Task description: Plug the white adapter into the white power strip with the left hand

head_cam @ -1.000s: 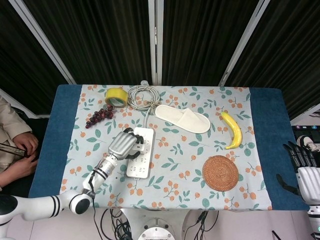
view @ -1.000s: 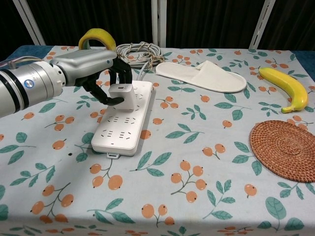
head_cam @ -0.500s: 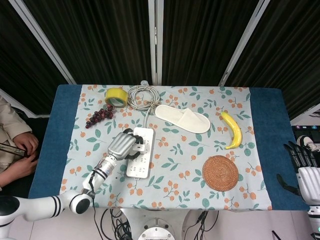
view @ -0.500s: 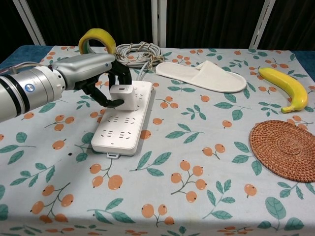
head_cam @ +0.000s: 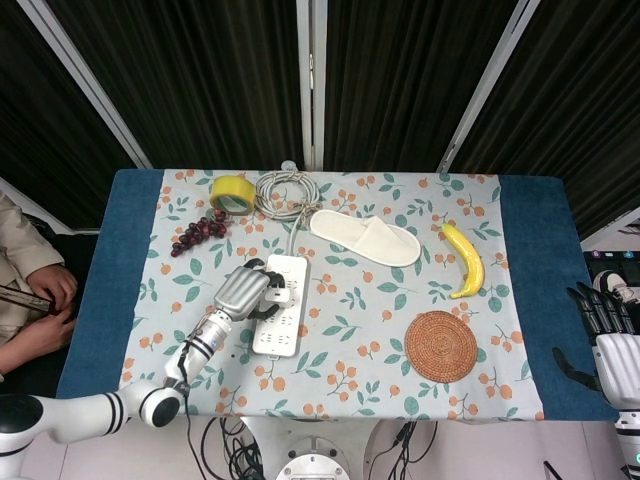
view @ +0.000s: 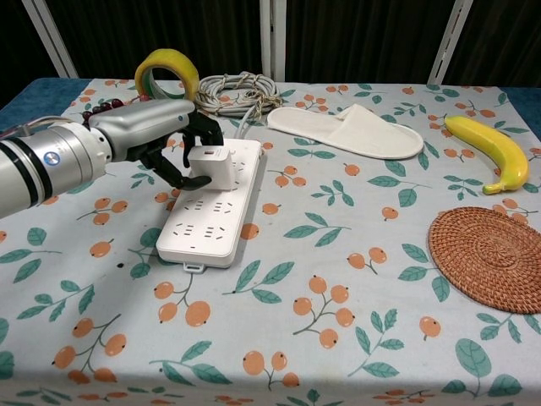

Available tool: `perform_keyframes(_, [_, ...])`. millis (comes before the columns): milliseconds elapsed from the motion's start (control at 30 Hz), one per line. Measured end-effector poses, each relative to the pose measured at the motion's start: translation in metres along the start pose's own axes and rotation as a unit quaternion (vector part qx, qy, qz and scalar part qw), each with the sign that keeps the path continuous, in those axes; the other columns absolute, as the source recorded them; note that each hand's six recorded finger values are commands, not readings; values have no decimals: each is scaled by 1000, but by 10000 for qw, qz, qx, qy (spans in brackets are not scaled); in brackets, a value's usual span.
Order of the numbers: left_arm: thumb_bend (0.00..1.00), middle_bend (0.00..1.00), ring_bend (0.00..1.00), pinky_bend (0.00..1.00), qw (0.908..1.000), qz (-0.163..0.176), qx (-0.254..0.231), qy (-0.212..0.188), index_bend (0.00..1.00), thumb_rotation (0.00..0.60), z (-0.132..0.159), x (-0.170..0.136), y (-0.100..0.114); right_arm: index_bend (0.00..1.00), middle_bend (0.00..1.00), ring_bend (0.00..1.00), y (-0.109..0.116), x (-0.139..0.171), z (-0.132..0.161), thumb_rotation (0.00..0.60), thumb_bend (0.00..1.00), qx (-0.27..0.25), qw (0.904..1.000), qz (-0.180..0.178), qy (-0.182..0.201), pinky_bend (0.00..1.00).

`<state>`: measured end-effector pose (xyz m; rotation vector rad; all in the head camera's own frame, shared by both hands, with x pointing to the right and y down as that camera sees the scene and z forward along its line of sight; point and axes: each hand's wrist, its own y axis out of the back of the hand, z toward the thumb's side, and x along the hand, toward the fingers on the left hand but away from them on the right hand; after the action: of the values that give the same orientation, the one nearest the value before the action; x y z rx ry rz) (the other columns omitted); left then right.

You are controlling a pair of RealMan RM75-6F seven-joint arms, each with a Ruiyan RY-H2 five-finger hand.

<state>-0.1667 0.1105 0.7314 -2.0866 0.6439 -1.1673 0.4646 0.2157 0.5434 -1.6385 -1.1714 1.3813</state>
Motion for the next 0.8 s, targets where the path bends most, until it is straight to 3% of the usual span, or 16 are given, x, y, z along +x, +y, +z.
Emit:
perform_keyframes(100, [509, 683, 494, 209, 10000, -21, 10, -16, 626, 600, 0, 0, 0, 0, 7, 0, 1, 0, 0, 600, 235, 0, 10000, -8, -3, 0])
perform_keyframes(267, [506, 513, 408, 205, 9999, -84, 65, -107, 388, 600, 5, -3, 0, 0, 7, 0, 0, 0, 0, 600, 235, -14, 10000, 0, 2, 0])
perform_keyframes(800, [468, 255, 227, 166, 9991, -277, 246, -206, 188, 600, 14, -8, 2, 0, 8, 0, 1, 2, -3, 600, 235, -51, 10000, -19, -11, 0])
